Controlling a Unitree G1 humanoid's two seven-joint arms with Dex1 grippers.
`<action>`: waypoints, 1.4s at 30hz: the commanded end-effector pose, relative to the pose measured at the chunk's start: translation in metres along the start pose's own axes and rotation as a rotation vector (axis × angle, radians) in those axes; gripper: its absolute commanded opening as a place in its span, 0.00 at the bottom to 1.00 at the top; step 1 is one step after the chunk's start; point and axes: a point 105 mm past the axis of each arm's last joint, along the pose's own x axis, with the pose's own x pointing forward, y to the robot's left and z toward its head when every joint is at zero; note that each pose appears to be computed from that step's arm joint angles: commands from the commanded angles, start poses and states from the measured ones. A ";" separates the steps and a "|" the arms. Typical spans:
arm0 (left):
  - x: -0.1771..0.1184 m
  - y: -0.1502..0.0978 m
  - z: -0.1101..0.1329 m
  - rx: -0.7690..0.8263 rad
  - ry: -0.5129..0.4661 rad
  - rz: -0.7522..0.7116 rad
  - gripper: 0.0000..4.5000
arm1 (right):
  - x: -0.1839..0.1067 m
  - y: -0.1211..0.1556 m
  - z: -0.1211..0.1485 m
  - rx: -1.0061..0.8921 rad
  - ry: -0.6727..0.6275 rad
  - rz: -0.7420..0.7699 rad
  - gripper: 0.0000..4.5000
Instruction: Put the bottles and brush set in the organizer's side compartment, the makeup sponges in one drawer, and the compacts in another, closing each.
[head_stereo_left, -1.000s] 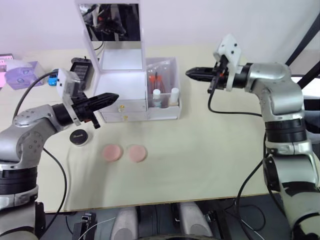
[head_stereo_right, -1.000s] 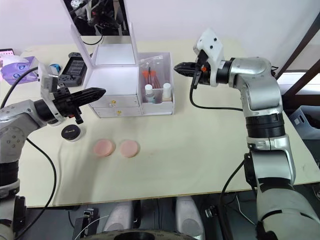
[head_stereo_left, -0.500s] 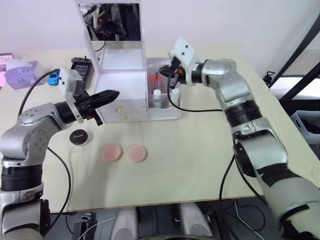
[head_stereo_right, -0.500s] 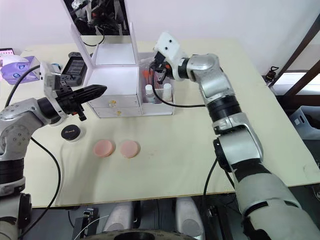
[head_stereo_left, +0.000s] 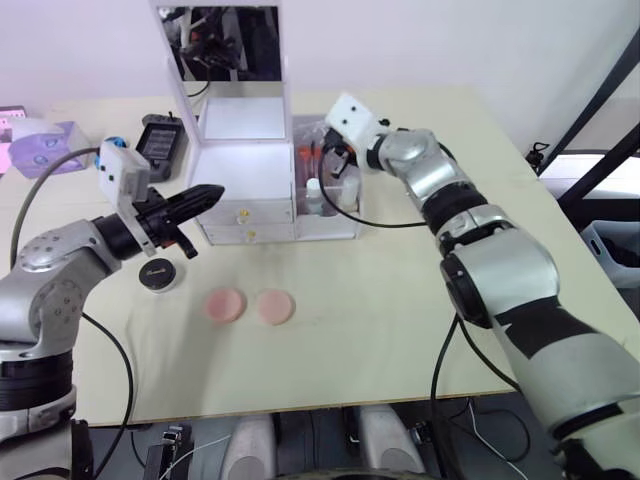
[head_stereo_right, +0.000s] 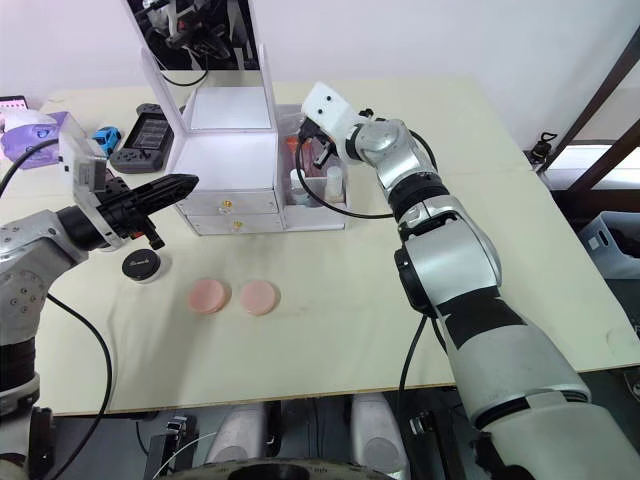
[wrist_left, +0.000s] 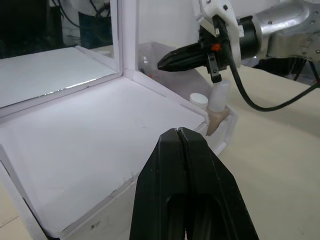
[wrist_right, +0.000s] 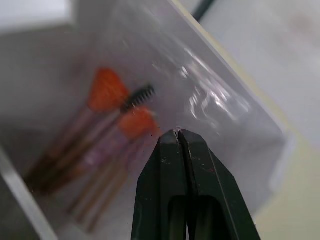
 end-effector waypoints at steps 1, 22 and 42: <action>0.000 -0.003 0.013 0.035 -0.038 -0.010 0.00 | -0.006 -0.017 0.024 -0.022 -0.076 -0.040 0.01; -0.039 0.050 0.012 0.086 -0.004 0.137 0.40 | -0.164 -0.031 0.006 0.203 -0.343 0.245 0.51; -0.149 0.123 -0.036 0.148 0.163 0.479 0.99 | -0.269 -0.034 -0.142 0.370 -0.004 -0.220 1.00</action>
